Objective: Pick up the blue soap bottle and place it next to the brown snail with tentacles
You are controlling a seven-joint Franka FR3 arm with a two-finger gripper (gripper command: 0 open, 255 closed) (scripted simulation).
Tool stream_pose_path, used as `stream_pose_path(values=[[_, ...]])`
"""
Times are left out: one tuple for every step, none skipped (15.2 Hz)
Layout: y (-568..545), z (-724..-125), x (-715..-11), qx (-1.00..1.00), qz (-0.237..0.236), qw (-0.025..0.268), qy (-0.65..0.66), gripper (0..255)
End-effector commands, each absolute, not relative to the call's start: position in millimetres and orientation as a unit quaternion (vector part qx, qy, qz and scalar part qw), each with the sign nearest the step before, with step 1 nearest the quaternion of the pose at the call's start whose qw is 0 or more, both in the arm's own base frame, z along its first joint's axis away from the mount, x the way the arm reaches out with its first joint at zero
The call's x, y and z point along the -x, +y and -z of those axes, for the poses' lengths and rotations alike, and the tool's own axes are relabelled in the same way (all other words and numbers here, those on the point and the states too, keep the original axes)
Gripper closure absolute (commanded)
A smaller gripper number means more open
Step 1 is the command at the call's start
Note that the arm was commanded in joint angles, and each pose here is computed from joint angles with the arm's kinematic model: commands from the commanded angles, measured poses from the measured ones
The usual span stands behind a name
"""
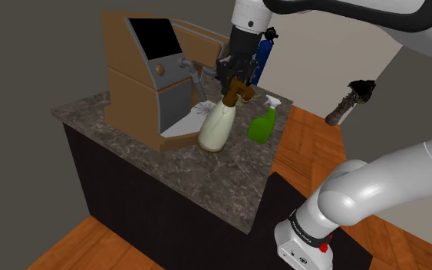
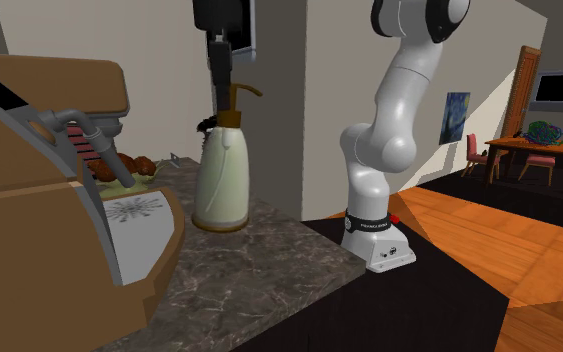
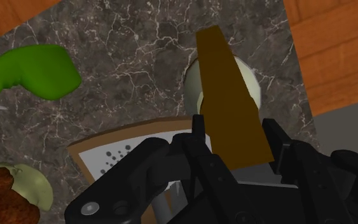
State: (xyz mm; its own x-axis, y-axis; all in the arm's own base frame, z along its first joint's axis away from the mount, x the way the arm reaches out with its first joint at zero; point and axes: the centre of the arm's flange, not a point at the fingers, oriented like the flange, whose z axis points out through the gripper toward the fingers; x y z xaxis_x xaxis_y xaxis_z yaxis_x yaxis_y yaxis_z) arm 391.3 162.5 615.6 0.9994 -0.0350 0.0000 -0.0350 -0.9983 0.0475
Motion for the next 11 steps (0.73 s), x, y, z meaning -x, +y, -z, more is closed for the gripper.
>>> stream_pose_path(values=[[162,-628,-391,-1.0,0.0,0.024,-0.018,255],[162,-633,-391,-1.0,0.0,0.024,-0.018,255],[162,-638,-391,-1.0,0.0,0.024,-0.018,255],[162,-644,-391,-1.0,0.0,0.024,-0.018,255],[162,-649,-391,-1.0,0.0,0.024,-0.018,255],[162,-654,-391,-1.0,0.0,0.024,-0.018,255],[162,-660,-391,-1.0,0.0,0.024,-0.018,255],[162,-665,-391,-1.0,0.0,0.024,-0.018,255],[162,-670,-391,-1.0,0.0,0.024,-0.018,255],[162,-675,-391,-1.0,0.0,0.024,-0.018,255],[162,-681,-391,-1.0,0.0,0.024,-0.018,255]])
